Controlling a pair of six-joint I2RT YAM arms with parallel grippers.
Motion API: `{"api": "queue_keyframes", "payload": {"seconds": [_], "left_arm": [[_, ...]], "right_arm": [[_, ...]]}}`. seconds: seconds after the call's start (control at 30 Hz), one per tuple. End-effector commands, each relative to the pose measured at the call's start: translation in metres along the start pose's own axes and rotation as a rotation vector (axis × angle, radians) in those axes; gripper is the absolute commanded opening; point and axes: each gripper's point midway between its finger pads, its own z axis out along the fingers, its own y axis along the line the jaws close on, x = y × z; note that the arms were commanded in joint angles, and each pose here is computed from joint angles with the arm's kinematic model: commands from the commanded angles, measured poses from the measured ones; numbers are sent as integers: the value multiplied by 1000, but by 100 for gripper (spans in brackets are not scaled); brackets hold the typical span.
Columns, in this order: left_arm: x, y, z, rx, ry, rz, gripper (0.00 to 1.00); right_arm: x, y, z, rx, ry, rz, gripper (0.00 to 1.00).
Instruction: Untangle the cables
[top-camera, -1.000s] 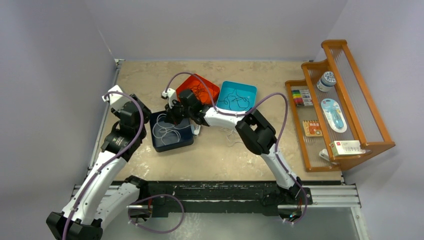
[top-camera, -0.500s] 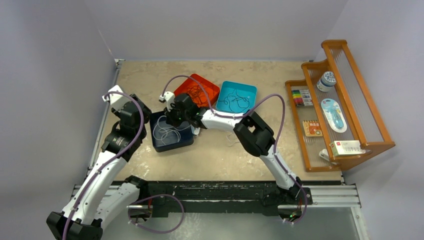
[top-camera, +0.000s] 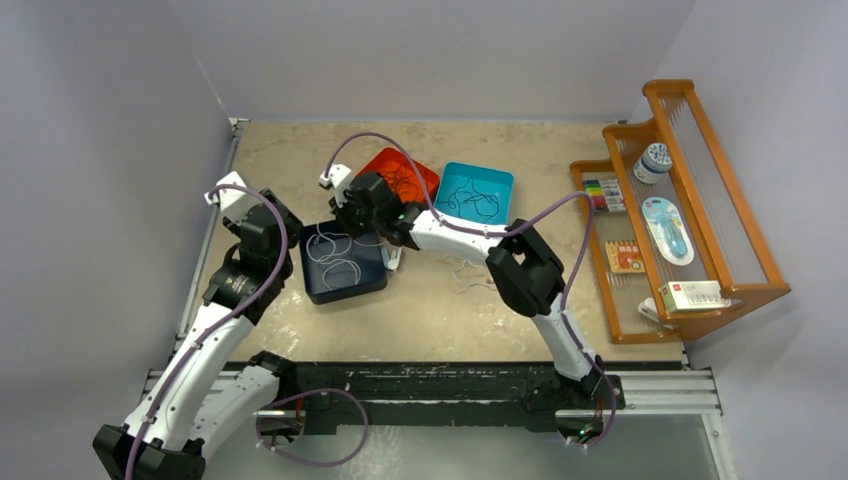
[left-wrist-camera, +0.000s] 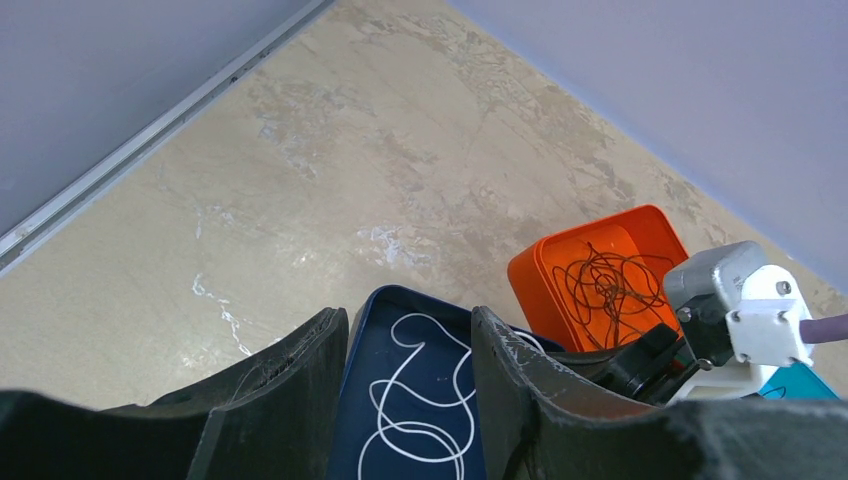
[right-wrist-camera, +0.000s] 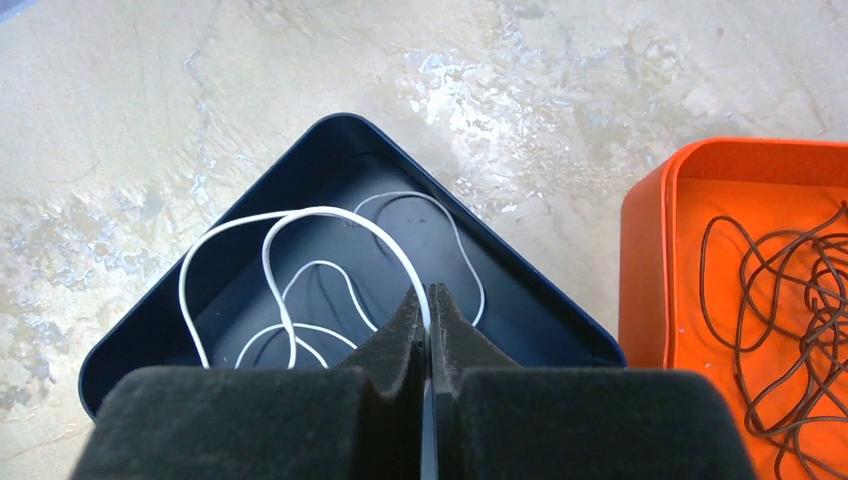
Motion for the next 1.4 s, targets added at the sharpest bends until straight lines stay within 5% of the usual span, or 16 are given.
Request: {"api": "queue_keyframes", "payload": {"seconds": [0.0, 0.8, 1.37], "left_arm": [[-11, 0, -1, 4, -40, -16, 48], [-15, 5, -4, -12, -60, -25, 48], [-12, 2, -1, -3, -50, -24, 48]], "right_arm": [[-48, 6, -18, 2, -89, -38, 0], [-32, 62, 9, -224, -82, 12, 0], [0, 26, 5, -24, -23, 40, 0]]}}
